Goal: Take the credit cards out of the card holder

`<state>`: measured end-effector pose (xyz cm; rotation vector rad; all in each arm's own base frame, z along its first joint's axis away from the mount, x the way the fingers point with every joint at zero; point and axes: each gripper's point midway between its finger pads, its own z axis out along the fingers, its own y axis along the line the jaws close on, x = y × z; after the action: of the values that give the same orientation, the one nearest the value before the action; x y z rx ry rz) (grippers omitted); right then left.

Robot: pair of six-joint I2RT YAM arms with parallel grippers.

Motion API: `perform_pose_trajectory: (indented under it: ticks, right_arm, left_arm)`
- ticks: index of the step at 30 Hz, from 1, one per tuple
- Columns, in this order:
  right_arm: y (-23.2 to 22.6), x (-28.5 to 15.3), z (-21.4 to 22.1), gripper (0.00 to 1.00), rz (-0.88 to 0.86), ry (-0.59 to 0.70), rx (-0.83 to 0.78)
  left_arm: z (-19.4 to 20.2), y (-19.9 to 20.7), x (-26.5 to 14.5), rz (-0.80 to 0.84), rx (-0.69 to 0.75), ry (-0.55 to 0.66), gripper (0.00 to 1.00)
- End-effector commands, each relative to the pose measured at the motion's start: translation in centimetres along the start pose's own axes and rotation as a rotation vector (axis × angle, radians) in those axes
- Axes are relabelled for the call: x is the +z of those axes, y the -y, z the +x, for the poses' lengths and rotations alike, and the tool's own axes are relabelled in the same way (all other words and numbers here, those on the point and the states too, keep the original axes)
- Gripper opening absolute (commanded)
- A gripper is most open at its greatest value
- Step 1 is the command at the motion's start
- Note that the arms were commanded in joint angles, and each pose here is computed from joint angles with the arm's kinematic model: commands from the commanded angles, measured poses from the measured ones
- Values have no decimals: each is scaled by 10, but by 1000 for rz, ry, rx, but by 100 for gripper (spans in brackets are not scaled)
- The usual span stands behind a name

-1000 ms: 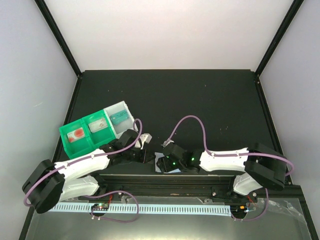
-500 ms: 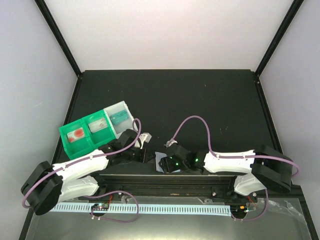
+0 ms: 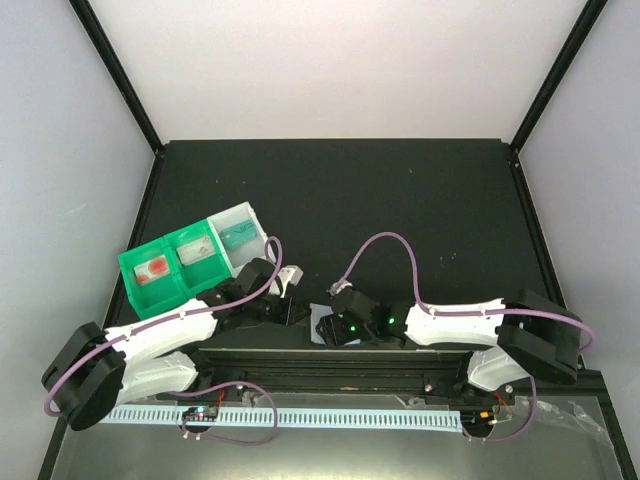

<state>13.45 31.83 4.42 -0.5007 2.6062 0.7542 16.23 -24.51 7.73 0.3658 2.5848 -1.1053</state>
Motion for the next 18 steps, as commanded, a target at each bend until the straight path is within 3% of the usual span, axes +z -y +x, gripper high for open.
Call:
perform_pose_trajectory:
  ticks: [1, 18]
  right_arm:
    - [15, 2, 3, 67, 61, 19, 2]
    - [65, -31, -8, 56, 318, 114, -10]
  left_arm:
    - [-7, 5, -2, 13, 9, 28, 2]
    - [-8, 8, -3, 25, 9, 28, 1]
